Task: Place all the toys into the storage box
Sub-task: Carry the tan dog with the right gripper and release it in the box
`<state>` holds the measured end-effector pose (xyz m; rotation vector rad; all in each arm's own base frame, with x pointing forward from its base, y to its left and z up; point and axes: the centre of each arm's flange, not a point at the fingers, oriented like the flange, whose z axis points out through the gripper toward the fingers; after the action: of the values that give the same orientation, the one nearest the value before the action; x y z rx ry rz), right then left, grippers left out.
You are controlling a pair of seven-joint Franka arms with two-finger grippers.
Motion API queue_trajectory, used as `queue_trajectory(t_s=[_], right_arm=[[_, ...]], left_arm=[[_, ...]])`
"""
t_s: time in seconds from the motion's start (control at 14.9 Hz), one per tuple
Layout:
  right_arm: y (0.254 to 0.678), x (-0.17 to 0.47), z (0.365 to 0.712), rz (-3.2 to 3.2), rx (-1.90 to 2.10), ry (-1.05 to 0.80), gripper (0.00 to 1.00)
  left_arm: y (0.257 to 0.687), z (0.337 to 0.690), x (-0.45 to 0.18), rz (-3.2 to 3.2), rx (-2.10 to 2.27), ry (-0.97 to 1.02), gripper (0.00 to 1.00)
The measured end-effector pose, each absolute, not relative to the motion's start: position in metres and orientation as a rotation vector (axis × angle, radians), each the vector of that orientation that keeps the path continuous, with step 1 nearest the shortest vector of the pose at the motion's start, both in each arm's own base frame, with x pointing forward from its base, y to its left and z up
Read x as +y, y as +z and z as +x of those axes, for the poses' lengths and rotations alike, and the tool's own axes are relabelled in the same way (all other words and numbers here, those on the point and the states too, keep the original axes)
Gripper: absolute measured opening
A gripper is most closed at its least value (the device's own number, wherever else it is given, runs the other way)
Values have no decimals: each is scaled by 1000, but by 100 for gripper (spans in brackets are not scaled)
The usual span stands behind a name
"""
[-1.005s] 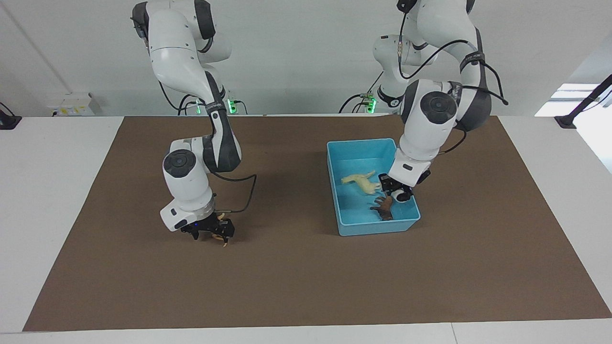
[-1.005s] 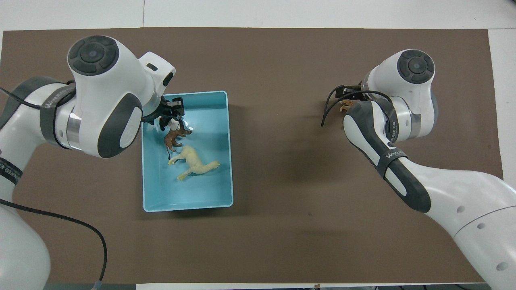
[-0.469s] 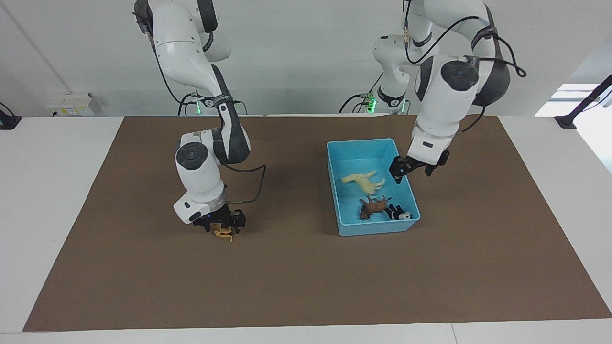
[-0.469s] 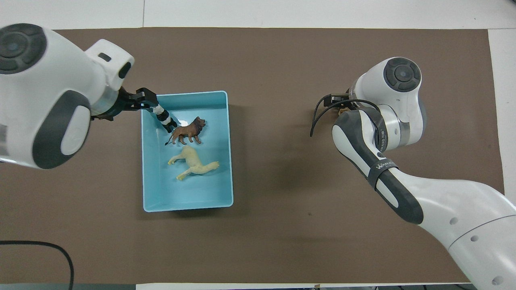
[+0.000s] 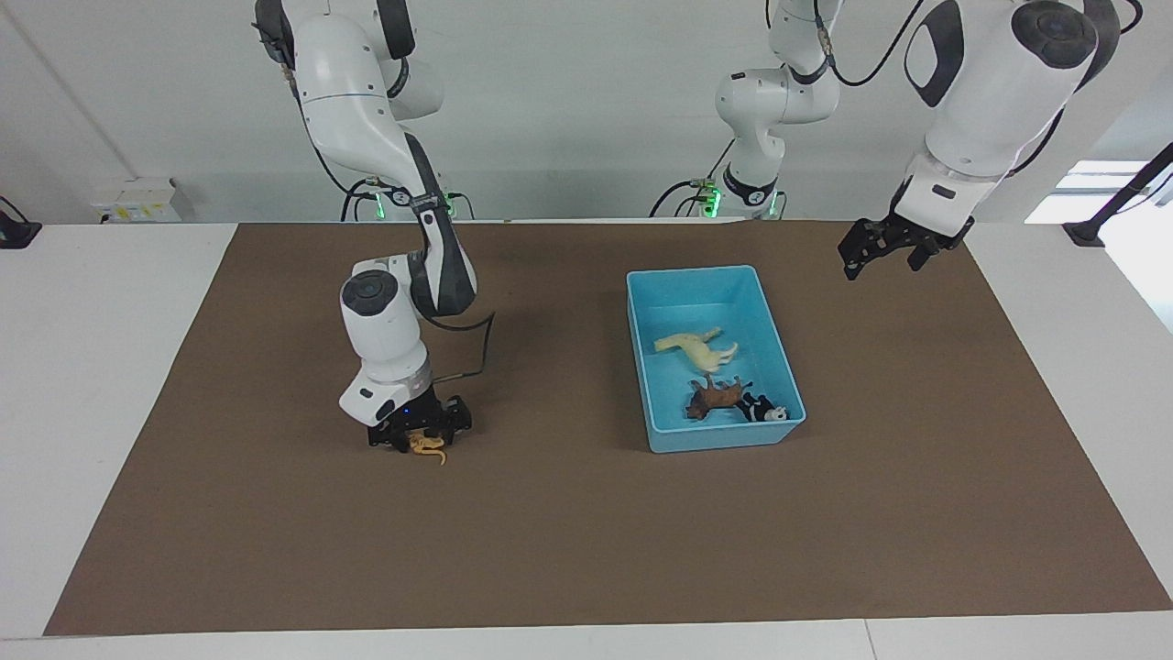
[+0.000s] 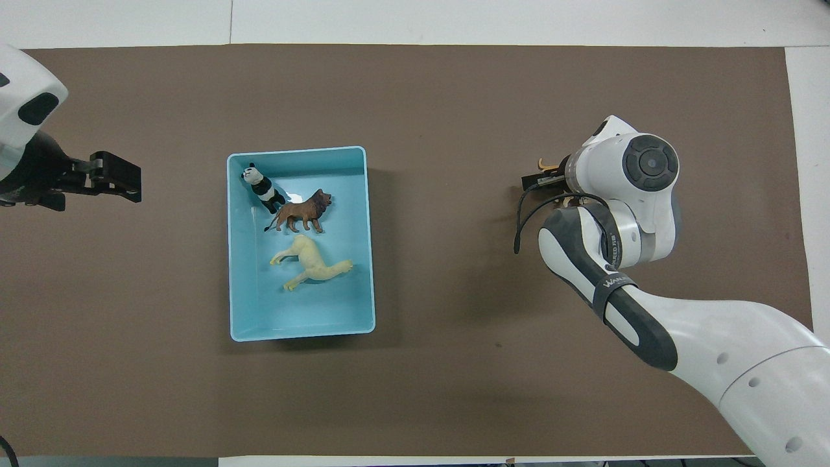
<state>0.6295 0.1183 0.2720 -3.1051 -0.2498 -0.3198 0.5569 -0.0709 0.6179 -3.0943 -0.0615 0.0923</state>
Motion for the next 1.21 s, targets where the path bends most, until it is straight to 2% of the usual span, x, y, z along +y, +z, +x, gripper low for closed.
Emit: queue_trajectory(t_s=[0.27,0.4,0.67,0.87,1.07,1.21], right_arm=[[281,119,628,-3110,-238,-278,26],[288,123,630,-3115,-239,-239,10],[318,133,643,-3122,-200,-178,10],[377,162,657,-3107,-93,-70,10],[463,252,660,-3042,94,-29,10],[486,341,643,-2999,171,-81,10]], left_arm=[[637,546,-57,-3134,-33,114,100],[638,546,-54,-3156,-19,115,100],[636,546,-55,-3160,13,123,100],[634,545,-57,-3159,19,131,100],[630,546,-59,-3158,24,131,100],[626,547,-58,-3147,30,130,100]])
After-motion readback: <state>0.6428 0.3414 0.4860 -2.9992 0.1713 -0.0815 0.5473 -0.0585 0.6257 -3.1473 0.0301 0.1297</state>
